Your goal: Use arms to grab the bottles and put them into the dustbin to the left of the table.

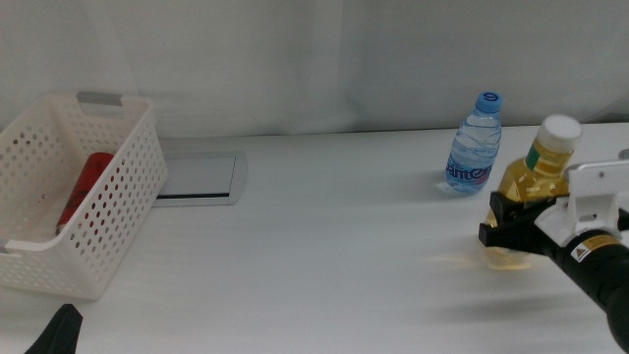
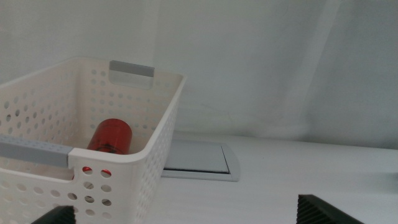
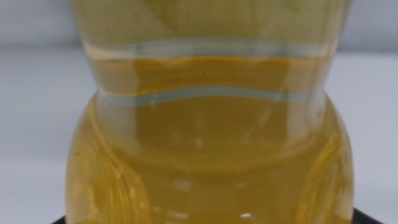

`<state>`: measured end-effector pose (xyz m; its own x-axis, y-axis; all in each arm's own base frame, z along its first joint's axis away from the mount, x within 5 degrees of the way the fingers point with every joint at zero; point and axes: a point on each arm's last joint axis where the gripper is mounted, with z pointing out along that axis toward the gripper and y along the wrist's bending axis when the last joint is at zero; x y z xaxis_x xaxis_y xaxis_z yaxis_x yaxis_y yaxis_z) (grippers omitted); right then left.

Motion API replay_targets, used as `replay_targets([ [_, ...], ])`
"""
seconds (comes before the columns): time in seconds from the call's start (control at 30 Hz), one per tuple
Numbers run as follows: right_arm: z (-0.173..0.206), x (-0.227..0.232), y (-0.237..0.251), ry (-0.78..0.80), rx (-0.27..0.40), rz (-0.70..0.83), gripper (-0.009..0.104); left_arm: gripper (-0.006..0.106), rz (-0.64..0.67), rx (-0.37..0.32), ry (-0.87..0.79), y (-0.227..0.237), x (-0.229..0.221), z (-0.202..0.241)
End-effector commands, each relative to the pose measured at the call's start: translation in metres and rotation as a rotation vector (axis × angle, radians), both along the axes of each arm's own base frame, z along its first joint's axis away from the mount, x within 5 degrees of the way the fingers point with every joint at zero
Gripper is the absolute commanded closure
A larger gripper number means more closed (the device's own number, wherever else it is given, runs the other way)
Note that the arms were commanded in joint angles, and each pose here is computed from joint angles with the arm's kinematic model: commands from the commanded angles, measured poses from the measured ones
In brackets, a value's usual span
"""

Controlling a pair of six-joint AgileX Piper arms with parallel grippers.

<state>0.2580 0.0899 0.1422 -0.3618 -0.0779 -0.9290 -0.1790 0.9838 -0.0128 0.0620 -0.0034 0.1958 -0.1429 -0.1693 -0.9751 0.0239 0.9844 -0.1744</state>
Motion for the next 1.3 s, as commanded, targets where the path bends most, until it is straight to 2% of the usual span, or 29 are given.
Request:
replay_targets([
  [0.0,0.033,-0.001,0.007,-0.179,0.026,0.078,0.098,0.007,-0.006,-0.011,0.025,0.000,0.000,-0.012],
  [0.07,0.060,-0.011,0.021,-0.203,0.030,0.178,0.098,0.007,-0.006,-0.011,0.025,0.000,0.000,-0.012],
  [0.2,0.081,-0.025,0.046,-0.256,0.016,0.343,0.098,0.007,-0.006,-0.011,0.025,0.000,0.000,-0.012],
  [0.47,0.079,-0.056,0.102,-0.204,0.051,0.573,0.098,0.007,-0.006,-0.011,0.025,0.000,0.000,-0.012],
  [0.53,0.072,-0.063,0.112,-0.144,0.111,0.589,0.098,0.007,-0.006,-0.011,0.025,0.000,0.000,-0.012],
  [0.57,0.068,-0.065,0.115,-0.115,0.121,0.595,0.098,0.007,-0.006,-0.011,0.025,0.000,0.000,-0.012],
  [0.97,0.017,-0.063,0.133,0.001,0.082,0.616,0.098,0.007,-0.006,-0.011,0.025,0.000,0.000,-0.012],
  [1.27,0.013,-0.063,0.133,0.017,0.071,0.617,0.098,0.007,-0.006,-0.011,0.025,0.000,0.000,-0.012],
])
